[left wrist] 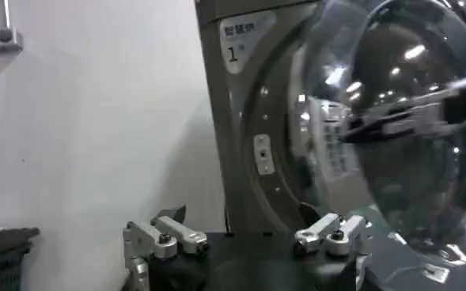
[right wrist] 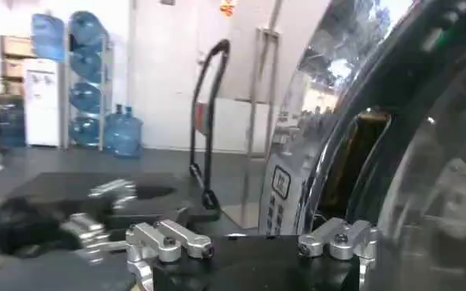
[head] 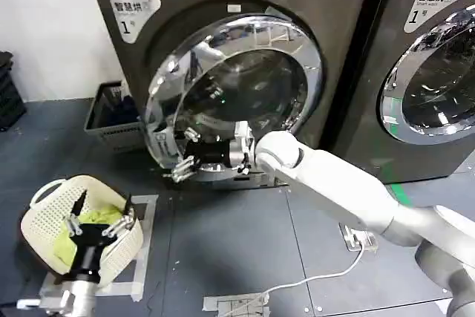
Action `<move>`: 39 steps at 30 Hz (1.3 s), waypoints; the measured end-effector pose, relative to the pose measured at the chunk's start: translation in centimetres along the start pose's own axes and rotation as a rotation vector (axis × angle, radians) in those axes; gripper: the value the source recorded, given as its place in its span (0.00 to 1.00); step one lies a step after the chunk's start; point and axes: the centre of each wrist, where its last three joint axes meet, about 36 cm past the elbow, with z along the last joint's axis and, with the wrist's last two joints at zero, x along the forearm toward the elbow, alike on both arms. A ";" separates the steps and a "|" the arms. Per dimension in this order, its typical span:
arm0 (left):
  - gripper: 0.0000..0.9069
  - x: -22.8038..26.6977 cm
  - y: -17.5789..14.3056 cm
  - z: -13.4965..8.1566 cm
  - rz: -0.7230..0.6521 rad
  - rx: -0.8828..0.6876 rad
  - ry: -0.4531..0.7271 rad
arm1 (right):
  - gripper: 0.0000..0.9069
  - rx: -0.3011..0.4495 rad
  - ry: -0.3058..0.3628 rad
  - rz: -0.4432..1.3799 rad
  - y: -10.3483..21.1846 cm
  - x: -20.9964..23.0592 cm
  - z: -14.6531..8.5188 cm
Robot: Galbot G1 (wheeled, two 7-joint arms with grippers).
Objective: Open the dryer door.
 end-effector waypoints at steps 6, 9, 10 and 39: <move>1.00 -1.9 1.9 -0.4 -0.007 0.021 -0.004 | 1.00 0.011 -0.004 -0.038 1.1 0.9 -0.1; 1.00 -3.0 2.6 -0.6 -0.008 0.017 -0.009 | 1.00 0.015 -0.004 -0.061 1.7 1.5 -0.2; 1.00 -3.3 2.7 -0.6 -0.007 0.013 -0.012 | 1.00 0.017 -0.004 -0.068 1.9 1.8 -0.2; 1.00 -12.6 3.9 0.8 0.298 -0.086 -0.036 | 1.00 0.100 -0.018 -0.204 8.1 11.5 -1.8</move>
